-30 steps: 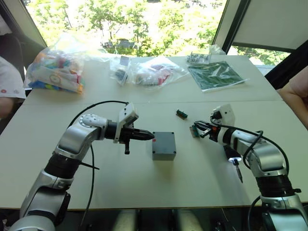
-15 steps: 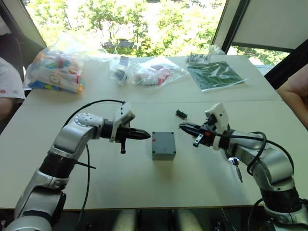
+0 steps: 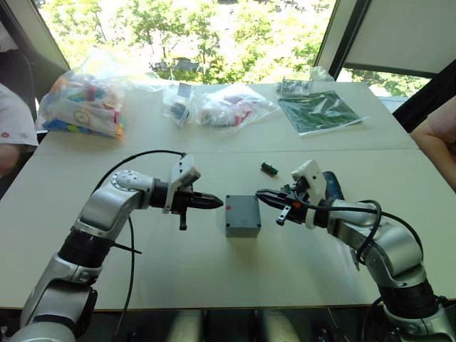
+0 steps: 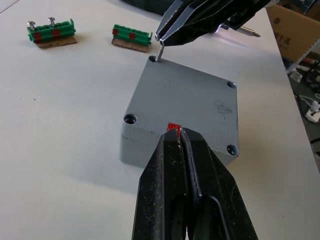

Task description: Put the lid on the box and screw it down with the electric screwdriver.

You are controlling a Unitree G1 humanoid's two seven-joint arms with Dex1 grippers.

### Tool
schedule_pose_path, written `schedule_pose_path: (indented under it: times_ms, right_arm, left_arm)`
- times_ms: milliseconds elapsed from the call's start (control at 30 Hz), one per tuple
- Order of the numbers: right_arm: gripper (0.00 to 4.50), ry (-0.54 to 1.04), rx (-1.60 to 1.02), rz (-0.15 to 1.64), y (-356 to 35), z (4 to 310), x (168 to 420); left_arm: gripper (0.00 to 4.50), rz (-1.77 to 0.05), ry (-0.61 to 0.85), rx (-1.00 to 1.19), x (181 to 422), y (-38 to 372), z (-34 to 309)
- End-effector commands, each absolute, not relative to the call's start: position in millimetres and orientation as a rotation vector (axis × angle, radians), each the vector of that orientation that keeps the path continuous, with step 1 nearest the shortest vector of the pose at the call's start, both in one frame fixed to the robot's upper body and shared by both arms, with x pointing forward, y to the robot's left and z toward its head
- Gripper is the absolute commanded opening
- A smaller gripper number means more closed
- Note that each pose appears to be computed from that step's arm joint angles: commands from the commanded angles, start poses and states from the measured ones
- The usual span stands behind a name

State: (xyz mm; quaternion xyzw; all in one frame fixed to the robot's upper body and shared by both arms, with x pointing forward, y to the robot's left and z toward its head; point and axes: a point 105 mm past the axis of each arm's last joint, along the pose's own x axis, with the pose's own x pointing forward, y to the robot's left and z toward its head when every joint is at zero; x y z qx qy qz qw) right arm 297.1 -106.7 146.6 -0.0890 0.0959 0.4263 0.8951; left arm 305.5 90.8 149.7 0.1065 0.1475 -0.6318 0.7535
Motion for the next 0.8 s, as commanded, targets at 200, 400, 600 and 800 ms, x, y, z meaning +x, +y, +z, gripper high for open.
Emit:
schedule_pose_path:
  times_ms: [200, 400, 600, 800]
  right_arm:
    - [0.03, 0.173, -0.211, 0.887, -104.0, 150.8, 300.7]
    - [0.03, 0.173, -0.217, 0.883, -104.2, 149.9, 303.7]
    - [0.56, 0.176, -0.219, 0.891, -102.4, 149.9, 303.4]
    - [2.30, 0.152, -0.223, 0.866, -108.6, 162.0, 305.8]
  left_arm:
    - [0.00, -1.384, 0.279, 0.246, 303.7, 85.9, 159.4]
    - [0.00, -1.386, 0.277, 0.241, 302.8, 83.6, 159.6]
    - [0.00, -1.382, 0.273, 0.243, 303.1, 84.0, 161.4]
    - [0.00, -1.379, 0.265, 0.243, 303.8, 83.2, 162.5]
